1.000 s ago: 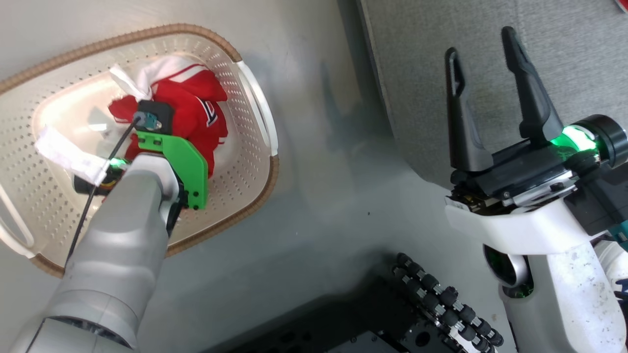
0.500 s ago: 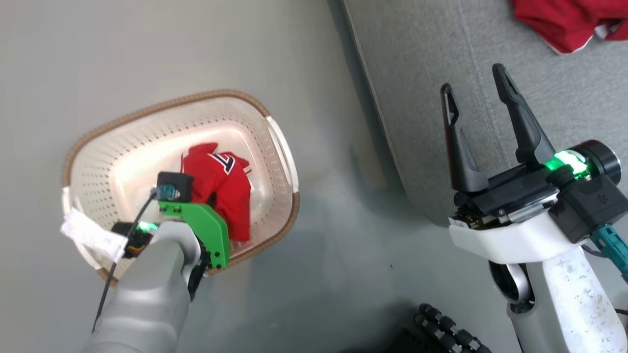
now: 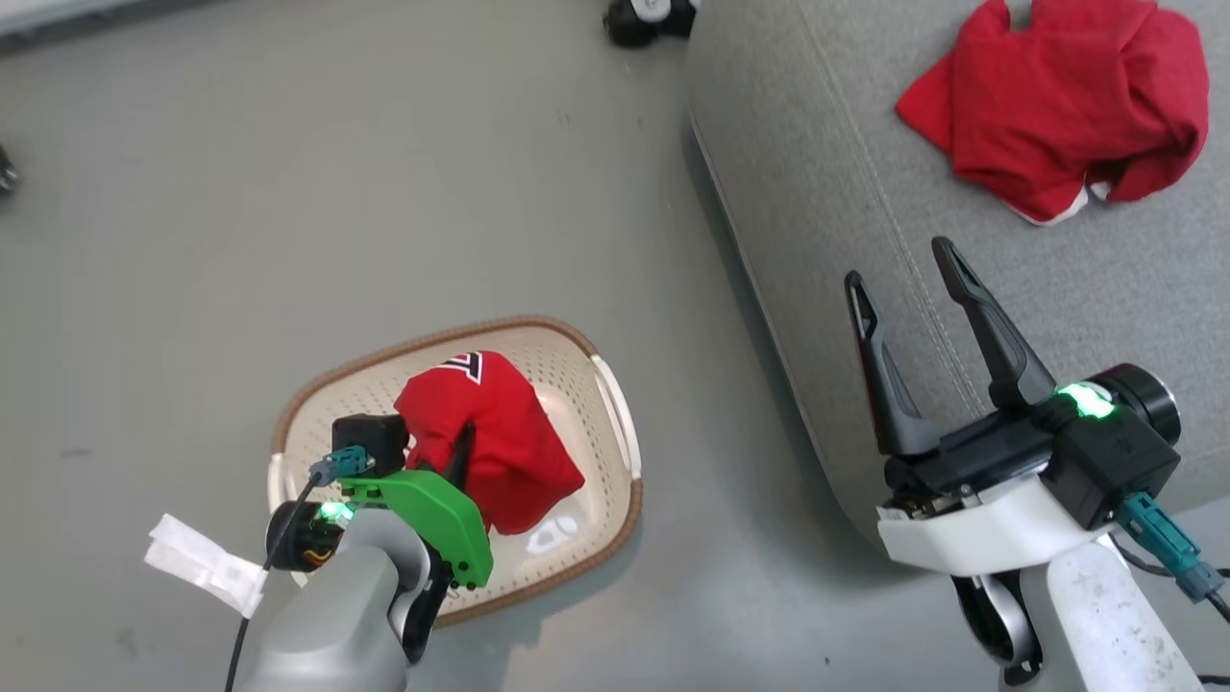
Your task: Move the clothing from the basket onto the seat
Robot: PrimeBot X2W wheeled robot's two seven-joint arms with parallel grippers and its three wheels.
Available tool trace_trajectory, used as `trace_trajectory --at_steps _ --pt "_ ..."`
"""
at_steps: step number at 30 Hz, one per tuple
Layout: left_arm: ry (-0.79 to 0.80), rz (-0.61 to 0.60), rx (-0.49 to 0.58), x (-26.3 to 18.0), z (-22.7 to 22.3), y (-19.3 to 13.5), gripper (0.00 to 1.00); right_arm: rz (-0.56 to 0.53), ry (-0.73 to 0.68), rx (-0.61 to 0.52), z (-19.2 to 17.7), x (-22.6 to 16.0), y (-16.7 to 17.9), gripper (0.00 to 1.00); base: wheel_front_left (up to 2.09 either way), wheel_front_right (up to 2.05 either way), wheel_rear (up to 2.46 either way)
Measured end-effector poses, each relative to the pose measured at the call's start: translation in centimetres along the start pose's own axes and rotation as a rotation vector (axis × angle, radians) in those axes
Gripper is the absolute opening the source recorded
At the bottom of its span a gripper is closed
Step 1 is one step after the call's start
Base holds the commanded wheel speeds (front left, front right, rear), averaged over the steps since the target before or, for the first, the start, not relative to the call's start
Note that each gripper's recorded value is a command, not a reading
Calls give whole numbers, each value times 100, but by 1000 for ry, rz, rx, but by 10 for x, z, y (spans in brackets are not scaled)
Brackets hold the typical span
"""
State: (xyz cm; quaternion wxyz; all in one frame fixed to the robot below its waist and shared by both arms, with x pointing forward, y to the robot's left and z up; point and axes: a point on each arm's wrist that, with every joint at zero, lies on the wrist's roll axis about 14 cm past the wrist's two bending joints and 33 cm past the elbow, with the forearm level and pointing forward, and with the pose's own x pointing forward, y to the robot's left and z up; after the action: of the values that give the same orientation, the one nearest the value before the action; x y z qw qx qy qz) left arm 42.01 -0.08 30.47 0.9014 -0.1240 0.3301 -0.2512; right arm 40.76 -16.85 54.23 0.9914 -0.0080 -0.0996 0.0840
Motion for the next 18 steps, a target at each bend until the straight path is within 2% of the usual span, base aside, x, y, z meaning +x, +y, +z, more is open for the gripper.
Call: trace_trajectory --at_steps 5,8,15,18 --pt "-234 -8 35 -26 75 -1 0 17 -40 17 18 -12 10 100 0 0 0" --pt "-350 -22 42 -50 101 -10 0 33 -63 26 28 -19 18 100 0 0 0" --pt "-682 -45 150 -120 185 -35 0 72 -113 44 48 -34 35 100 0 0 0" --pt "-816 -51 159 -153 212 -46 0 87 -135 45 56 -37 40 100 0 0 0"
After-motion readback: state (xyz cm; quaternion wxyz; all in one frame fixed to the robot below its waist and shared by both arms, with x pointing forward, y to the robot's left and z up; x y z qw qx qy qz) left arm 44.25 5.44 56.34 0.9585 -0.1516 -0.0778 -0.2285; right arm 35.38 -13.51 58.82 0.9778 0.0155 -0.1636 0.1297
